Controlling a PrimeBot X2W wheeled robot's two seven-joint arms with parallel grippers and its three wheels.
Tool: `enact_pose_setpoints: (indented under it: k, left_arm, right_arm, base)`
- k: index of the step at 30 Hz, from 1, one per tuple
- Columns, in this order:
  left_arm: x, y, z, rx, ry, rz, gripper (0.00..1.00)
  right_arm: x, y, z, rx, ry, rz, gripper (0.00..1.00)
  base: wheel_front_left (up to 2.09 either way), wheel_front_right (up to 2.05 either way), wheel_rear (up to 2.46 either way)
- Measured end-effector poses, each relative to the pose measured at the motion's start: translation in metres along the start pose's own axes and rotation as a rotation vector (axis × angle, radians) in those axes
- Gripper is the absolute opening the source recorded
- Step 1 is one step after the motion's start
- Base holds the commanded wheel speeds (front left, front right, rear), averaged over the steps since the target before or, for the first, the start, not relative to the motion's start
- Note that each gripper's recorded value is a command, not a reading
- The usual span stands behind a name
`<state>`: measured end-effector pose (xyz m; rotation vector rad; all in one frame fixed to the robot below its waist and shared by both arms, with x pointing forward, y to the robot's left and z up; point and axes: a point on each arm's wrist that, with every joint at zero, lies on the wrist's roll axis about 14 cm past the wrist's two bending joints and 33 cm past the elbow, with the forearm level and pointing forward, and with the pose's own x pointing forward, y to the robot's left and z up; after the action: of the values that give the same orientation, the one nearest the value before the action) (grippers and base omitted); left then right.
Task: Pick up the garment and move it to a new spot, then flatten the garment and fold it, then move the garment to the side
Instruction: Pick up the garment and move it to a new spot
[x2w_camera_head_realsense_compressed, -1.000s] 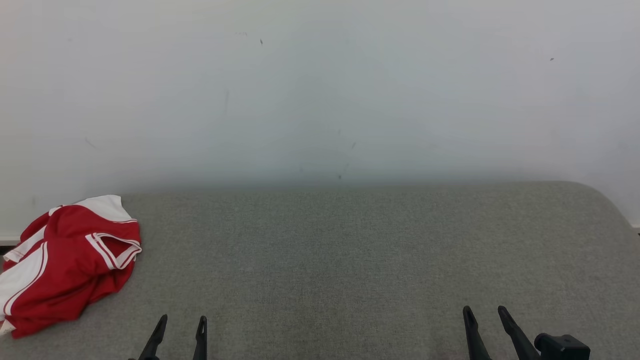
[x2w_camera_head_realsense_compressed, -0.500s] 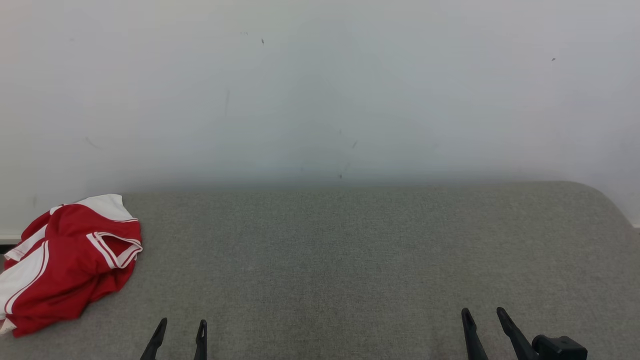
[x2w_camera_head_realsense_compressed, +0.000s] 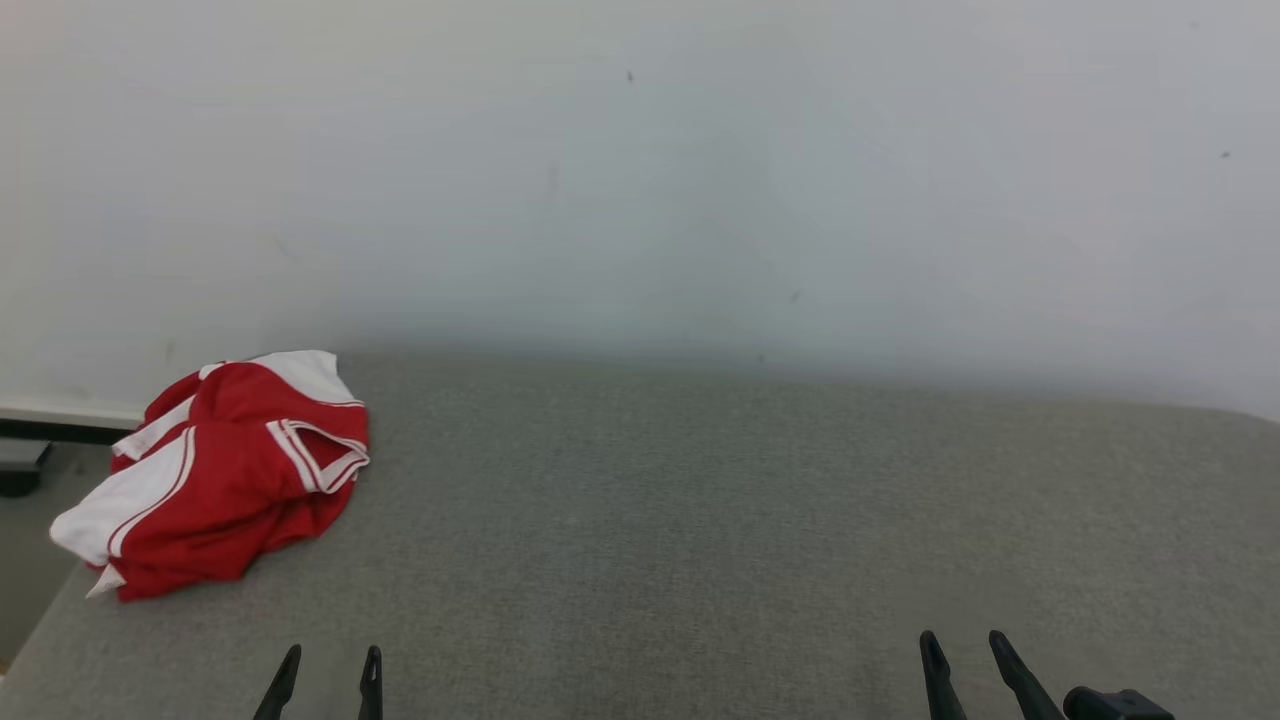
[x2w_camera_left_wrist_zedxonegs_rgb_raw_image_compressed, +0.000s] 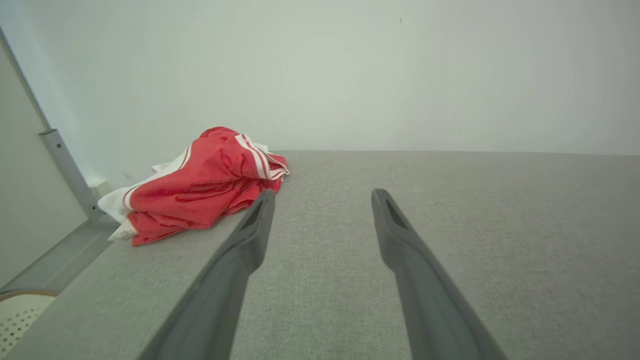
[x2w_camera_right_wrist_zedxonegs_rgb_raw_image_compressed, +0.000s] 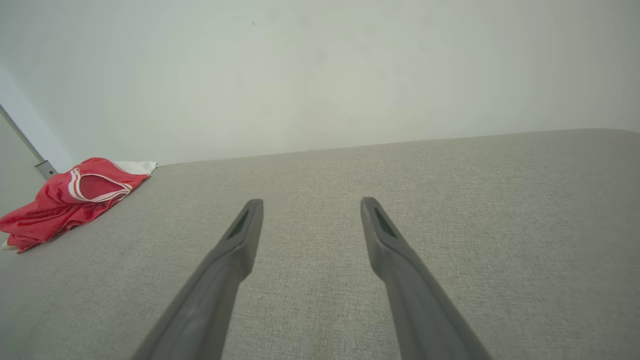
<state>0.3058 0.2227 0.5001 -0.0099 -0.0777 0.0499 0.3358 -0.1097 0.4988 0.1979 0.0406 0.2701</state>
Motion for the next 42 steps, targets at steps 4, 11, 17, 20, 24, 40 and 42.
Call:
enact_pose_setpoints:
  k: [4,11,17,20,24,40,42]
  left_arm:
    - [-0.014,0.022,-0.003,-0.004,0.005,0.07,1.0]
    - [-0.046,0.063,-0.007,0.001,0.017,0.206,1.0]
    - [-0.074,0.102,-0.001,-0.015,-0.007,0.366,1.0]
    - [-0.085,0.115,-0.001,-0.016,-0.002,0.426,1.0]
    - [-0.095,0.125,-0.002,-0.023,0.005,0.484,1.0]
    - [-0.051,0.116,-0.013,-0.129,0.094,0.411,1.0]
    - [-0.032,0.106,-0.016,-0.154,0.154,0.36,1.0]
  right_arm:
    - [0.01,0.016,-0.004,0.004,0.011,0.054,1.0]
    - [0.027,0.052,-0.013,0.012,0.04,0.171,1.0]
    - [0.052,0.1,-0.009,-0.001,0.036,0.316,1.0]
    - [0.06,0.116,-0.015,0.0,0.056,0.365,1.0]
    - [0.07,0.129,-0.023,0.005,0.077,0.405,1.0]
    - [0.074,0.132,-0.035,0.007,0.109,0.416,1.0]
    - [0.069,0.127,-0.038,0.003,0.122,0.403,1.0]
  base:
    - [0.0,0.0,0.0]
    - [0.0,0.0,0.0]
    - [0.0,0.0,0.0]
    - [0.0,0.0,0.0]
    - [0.0,0.0,0.0]
    - [0.0,0.0,0.0]
    - [0.0,0.0,0.0]
